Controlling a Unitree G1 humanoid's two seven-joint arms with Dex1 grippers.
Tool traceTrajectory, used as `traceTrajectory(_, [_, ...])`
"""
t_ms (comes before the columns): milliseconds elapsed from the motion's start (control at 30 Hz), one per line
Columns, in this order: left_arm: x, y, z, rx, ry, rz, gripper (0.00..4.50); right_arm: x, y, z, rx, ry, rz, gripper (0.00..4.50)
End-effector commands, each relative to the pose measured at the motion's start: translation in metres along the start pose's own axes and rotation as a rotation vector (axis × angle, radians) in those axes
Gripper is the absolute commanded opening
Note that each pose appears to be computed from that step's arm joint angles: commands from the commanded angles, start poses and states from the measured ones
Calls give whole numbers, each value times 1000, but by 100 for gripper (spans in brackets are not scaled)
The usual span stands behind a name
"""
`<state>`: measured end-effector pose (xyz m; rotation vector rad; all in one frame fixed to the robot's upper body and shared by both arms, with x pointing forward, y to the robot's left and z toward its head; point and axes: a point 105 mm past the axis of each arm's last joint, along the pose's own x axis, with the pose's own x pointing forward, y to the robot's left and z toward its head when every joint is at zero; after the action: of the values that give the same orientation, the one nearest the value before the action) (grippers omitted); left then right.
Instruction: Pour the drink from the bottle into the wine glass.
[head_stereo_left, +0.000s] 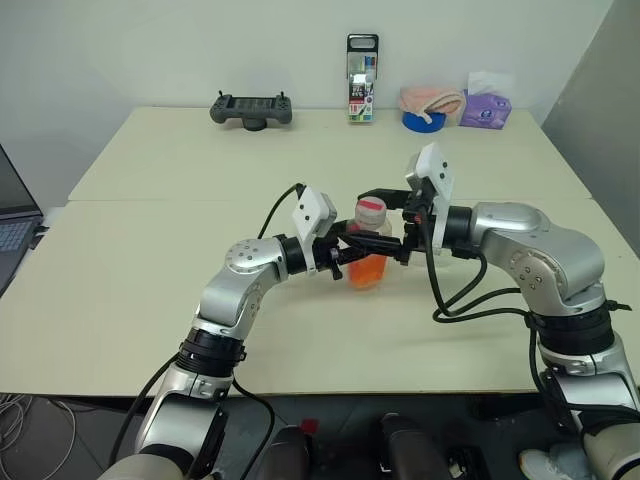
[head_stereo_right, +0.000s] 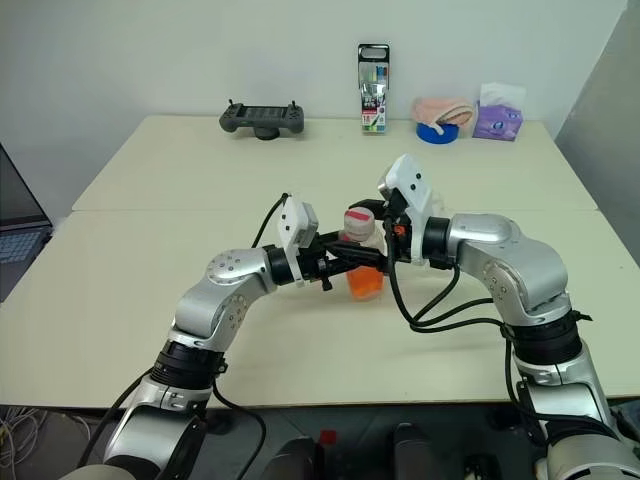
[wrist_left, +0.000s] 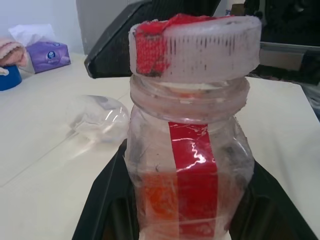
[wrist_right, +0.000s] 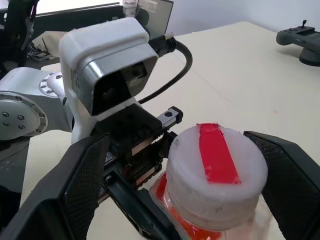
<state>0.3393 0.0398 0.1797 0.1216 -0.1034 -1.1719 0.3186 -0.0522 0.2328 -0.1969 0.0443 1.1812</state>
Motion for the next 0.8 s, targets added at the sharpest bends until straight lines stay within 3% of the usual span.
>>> traceTrajectory(33, [0,2,21,60,-63,3,169,-6,-1,15,-65,-33,-5,450])
traceTrajectory(467, [2,2,21,54,-64,2,169,-1,3,23,-99,-67,27,450])
traceTrajectory(800, [1,2,21,55,-64,7,169,5,13,17,-83,-55,143,450])
